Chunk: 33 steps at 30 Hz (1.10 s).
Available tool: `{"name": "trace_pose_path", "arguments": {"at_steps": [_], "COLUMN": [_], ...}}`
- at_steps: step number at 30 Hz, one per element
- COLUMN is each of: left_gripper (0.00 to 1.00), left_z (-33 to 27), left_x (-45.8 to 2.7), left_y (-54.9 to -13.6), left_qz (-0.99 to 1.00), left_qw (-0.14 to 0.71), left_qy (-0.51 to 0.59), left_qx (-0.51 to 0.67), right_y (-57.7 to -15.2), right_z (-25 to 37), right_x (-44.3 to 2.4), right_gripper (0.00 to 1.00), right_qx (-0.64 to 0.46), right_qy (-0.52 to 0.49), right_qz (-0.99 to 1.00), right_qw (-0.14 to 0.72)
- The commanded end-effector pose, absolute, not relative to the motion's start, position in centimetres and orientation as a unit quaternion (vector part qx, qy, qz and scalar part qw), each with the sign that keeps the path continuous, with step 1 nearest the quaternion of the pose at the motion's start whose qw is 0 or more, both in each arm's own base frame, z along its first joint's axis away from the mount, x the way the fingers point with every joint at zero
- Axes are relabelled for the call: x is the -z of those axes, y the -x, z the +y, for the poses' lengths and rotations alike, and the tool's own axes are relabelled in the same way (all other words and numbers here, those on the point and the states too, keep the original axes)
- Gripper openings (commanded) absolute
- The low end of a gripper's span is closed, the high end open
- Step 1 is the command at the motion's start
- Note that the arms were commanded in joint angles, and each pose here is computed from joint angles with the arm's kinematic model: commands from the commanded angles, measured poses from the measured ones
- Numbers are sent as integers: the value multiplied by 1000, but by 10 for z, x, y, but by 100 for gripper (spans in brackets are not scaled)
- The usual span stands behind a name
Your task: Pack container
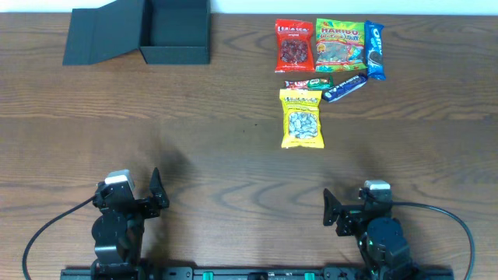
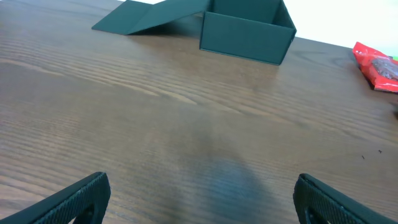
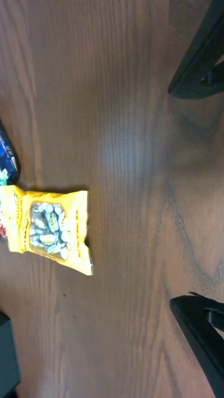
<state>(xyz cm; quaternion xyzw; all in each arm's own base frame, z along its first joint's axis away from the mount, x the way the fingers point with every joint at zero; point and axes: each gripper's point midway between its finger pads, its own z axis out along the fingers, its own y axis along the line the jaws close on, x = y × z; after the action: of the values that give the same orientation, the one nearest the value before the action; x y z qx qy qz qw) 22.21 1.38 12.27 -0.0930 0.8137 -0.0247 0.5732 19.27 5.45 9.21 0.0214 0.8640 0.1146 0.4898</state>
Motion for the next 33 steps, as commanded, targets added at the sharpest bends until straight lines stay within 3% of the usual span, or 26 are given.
{"name": "trace_pose_path", "arguments": {"at_steps": [1, 5, 10, 12, 19, 22, 29, 33], "left_gripper": [95, 95, 95, 95, 95, 95, 96, 95], "left_z": [17, 9, -51, -59, -56, -34, -6, 6], "left_x": [-114, -114, -118, -120, -165, -186, -140, -143], "left_y": [-222, -223, -215, -213, -226, -238, -261, -283], "left_qz": [818, 817, 806, 804, 747, 716, 784, 812], "left_qw": [567, 566, 510, 498, 572, 626, 554, 525], "left_qy": [94, 97, 127, 124, 117, 141, 209, 215], "left_qx": [15, 46, 273, 301, 319, 274, 186, 138], "right_y": [-194, -194, -194, -194, -194, -194, -194, -194], "right_z": [50, 50, 50, 50, 50, 50, 50, 50], "right_x": [-91, -91, -91, -91, -91, -91, -91, -91], "right_gripper": [99, 99, 99, 99, 99, 99, 99, 99], "right_qx": [-102, -102, -102, -102, -102, -102, -102, -102], "right_qy": [-23, -23, -23, -23, -23, -23, -23, -23], "right_qz": [863, 863, 863, 863, 863, 863, 863, 863], "right_qw": [494, 494, 494, 494, 494, 494, 494, 494]}}
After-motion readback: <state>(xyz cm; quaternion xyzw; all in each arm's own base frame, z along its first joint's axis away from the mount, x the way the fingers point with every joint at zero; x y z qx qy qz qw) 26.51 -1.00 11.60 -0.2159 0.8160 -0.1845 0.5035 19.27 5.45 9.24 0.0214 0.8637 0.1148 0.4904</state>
